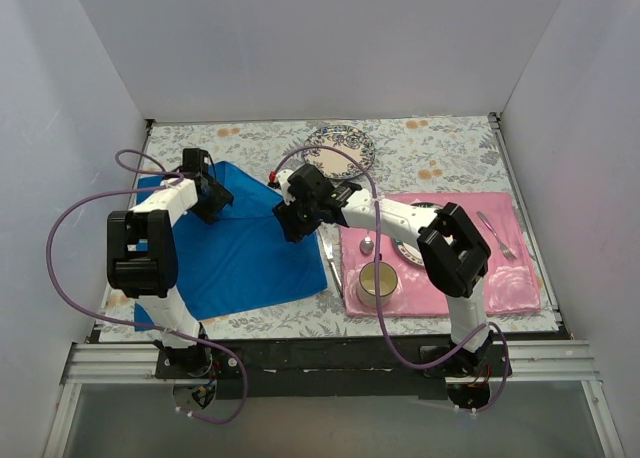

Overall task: Fold the napkin, place the utensils inside, and roll it up
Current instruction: Flatten the napkin out

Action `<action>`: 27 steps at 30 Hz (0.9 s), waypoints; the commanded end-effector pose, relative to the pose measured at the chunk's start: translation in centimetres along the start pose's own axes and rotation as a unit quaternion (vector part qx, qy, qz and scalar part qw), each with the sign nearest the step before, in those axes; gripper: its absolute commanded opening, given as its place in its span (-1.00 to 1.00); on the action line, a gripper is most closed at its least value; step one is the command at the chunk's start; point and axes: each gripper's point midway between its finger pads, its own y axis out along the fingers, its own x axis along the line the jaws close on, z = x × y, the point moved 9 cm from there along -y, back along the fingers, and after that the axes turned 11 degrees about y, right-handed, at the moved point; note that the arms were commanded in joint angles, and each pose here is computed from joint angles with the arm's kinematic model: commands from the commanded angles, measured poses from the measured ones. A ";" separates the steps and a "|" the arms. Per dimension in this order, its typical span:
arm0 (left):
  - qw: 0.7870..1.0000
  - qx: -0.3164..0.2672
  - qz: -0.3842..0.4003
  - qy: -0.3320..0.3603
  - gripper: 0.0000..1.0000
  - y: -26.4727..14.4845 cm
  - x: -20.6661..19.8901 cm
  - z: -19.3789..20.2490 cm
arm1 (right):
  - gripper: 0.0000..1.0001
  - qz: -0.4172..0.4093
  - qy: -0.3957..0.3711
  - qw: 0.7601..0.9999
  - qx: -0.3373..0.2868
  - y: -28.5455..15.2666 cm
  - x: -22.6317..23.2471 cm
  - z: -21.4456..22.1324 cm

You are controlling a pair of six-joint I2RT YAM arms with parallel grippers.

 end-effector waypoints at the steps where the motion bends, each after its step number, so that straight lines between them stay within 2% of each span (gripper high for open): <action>1: 0.998 -0.029 -0.038 0.032 -0.02 0.3 0.0 -1.2 | 0.18 -0.014 0.004 1.000 -0.005 0.1 0.1 0.3; 7: 0.991 -0.049 -0.101 0.077 -0.09 1.0 -0.8 -0.8 | 0.19 -0.004 0.002 1.000 -0.004 0.2 -0.4 0.8; 21: 0.985 -0.031 -0.139 0.099 -0.39 3.2 -1.0 1.0 | 0.18 0.001 0.005 1.000 -0.003 0.1 -1.0 1.6; 27: 0.985 -0.045 -0.131 0.102 -0.73 2.9 -1.7 0.3 | 0.18 0.008 0.004 1.000 0.002 0.0 -1.3 2.1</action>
